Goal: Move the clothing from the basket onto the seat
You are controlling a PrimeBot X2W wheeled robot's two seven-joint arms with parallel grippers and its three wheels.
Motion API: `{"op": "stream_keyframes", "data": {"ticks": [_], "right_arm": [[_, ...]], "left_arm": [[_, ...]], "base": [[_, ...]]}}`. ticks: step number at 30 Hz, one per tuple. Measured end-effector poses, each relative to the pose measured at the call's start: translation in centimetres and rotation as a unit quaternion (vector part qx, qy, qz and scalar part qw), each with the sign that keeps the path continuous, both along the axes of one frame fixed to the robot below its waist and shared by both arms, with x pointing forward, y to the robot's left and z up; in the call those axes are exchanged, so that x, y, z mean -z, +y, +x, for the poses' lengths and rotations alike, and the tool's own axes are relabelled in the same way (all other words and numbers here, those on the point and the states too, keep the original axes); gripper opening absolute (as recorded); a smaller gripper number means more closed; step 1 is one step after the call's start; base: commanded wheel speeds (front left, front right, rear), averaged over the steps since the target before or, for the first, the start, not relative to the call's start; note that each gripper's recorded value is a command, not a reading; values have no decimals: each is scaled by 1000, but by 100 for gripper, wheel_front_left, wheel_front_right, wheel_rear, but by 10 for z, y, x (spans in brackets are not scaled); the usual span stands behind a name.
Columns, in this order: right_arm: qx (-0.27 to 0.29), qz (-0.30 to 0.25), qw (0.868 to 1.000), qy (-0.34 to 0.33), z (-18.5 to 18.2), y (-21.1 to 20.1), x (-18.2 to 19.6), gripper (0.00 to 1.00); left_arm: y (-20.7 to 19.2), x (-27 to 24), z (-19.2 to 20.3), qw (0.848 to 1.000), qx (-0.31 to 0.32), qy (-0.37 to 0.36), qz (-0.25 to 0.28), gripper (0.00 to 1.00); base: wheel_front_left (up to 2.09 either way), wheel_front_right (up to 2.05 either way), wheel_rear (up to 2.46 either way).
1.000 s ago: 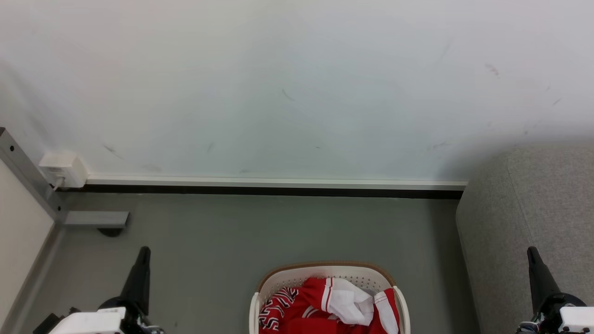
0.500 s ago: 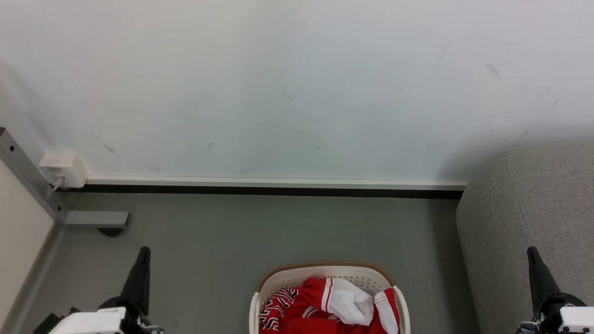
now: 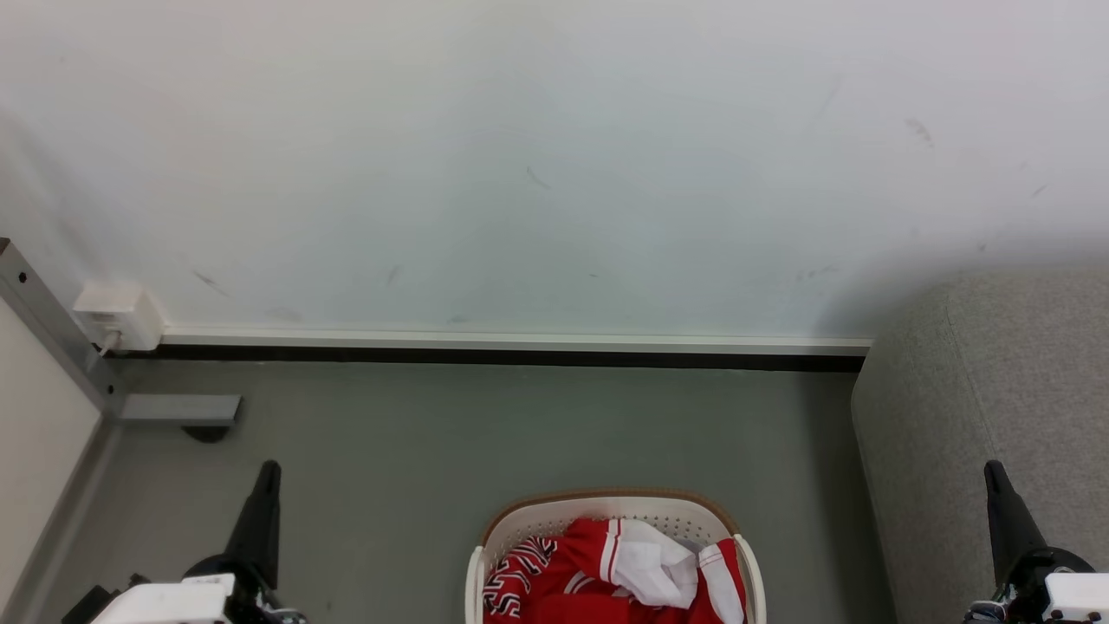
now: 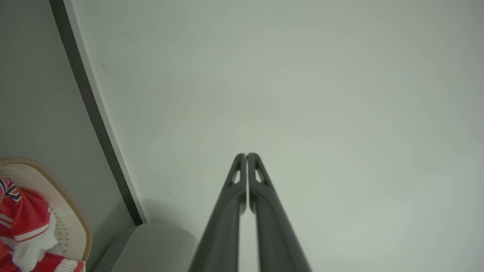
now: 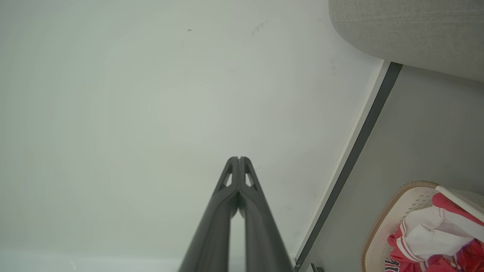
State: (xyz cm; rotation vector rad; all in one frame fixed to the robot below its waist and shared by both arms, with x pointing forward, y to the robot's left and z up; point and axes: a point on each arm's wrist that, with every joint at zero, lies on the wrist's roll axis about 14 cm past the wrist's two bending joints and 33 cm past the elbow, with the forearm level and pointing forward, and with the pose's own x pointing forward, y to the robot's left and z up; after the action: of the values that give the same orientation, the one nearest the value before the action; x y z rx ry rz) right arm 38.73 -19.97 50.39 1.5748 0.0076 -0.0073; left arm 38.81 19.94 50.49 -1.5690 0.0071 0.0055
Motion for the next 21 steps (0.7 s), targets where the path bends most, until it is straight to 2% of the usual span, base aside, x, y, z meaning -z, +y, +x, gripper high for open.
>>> {"op": "stream_keyframes", "data": {"ticks": [21], "right_arm": [[0, 0, 1000, 0, 0, 0, 0, 0]], "left_arm": [[0, 0, 0, 1000, 0, 0, 0, 0]], "base": [[0, 0, 0]]}}
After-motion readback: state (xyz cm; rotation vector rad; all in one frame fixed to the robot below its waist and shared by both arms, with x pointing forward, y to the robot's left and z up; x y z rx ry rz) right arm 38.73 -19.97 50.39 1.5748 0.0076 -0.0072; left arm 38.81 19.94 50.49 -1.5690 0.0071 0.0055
